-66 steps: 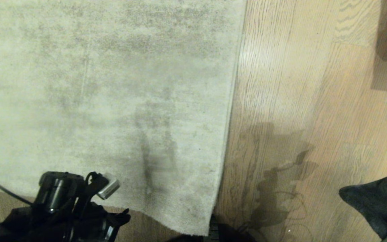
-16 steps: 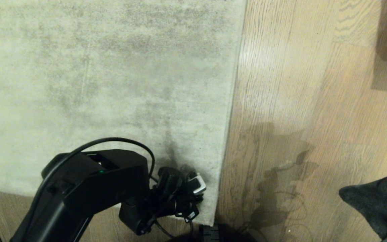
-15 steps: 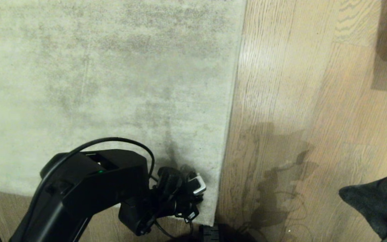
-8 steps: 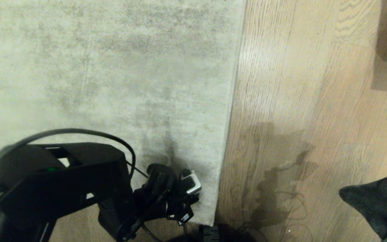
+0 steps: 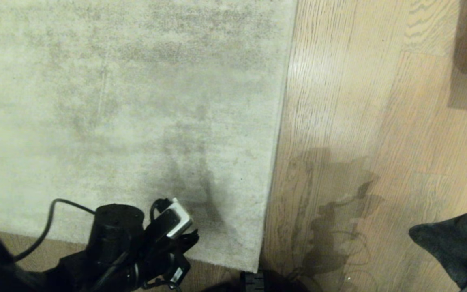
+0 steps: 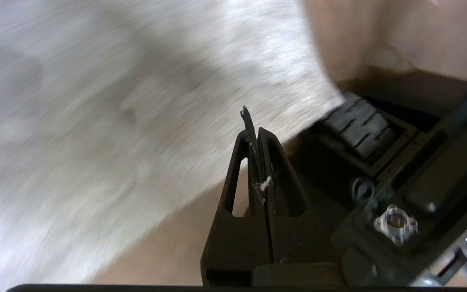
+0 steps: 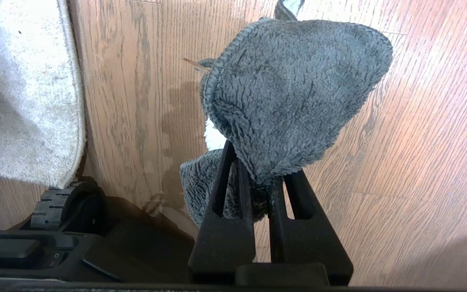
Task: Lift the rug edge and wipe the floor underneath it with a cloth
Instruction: Lay down the carpet, then put down the rag
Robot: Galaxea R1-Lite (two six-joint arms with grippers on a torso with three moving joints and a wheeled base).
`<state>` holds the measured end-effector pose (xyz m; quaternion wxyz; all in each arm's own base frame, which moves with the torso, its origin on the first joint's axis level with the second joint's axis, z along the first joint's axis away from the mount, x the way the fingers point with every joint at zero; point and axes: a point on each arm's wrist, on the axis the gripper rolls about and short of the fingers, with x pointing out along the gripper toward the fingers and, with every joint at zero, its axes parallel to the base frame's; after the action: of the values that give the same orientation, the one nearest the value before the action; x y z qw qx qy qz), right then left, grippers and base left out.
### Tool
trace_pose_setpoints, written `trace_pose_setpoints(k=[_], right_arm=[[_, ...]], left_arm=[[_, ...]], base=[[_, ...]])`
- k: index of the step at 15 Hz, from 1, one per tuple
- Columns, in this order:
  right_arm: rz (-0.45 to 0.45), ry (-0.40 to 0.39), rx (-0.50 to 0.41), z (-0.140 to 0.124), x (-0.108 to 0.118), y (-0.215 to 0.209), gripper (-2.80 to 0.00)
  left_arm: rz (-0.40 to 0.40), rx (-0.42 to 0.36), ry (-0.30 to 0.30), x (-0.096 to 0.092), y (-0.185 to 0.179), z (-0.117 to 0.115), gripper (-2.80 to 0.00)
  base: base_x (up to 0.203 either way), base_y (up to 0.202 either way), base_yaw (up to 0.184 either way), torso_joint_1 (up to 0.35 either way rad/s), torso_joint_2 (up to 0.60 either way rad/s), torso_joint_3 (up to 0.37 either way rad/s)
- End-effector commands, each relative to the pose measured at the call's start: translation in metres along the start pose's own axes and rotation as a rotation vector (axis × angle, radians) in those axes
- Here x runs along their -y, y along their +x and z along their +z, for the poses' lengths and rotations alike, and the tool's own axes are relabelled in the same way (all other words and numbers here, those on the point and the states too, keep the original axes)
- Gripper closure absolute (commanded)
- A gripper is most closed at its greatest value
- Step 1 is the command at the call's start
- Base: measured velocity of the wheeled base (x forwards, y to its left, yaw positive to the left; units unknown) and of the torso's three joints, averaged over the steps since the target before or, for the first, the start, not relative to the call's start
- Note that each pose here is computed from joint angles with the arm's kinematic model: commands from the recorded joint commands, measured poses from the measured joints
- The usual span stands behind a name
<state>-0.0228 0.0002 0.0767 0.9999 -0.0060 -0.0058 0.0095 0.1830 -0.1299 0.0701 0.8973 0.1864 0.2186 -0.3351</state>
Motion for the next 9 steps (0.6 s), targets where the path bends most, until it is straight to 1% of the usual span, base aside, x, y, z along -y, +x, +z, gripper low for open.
trace_pose_setpoints(k=[1, 3, 4, 6, 9], right_arm=[[0.001, 0.000, -0.001, 0.000, 0.000, 0.000, 0.00], [0.001, 0.000, -0.001, 0.000, 0.000, 0.000, 0.00], [0.001, 0.000, -0.001, 0.000, 0.000, 0.000, 0.00], [0.001, 0.000, 0.000, 0.000, 0.000, 0.000, 0.00], [0.001, 0.000, 0.000, 0.000, 0.000, 0.000, 0.00]], left_arm=[[0.107, 0.122, -0.046, -0.002, -0.048, 0.002, 0.00], [0.179, 0.208, -0.115, -0.003, -0.062, 0.002, 0.00], [0.202, 0.232, -0.146, -0.004, -0.069, 0.000, 0.00], [0.251, 0.262, -0.210, -0.007, -0.081, -0.003, 0.00], [0.342, 0.296, -0.256, -0.020, -0.092, -0.004, 0.00]], base=[[0.000, 0.000, 0.000, 0.000, 0.00, 0.000], [0.000, 0.000, 0.000, 0.000, 0.00, 0.000], [0.000, 0.000, 0.000, 0.000, 0.00, 0.000], [0.000, 0.000, 0.000, 0.000, 0.00, 0.000], [0.000, 0.000, 0.000, 0.000, 0.00, 0.000]])
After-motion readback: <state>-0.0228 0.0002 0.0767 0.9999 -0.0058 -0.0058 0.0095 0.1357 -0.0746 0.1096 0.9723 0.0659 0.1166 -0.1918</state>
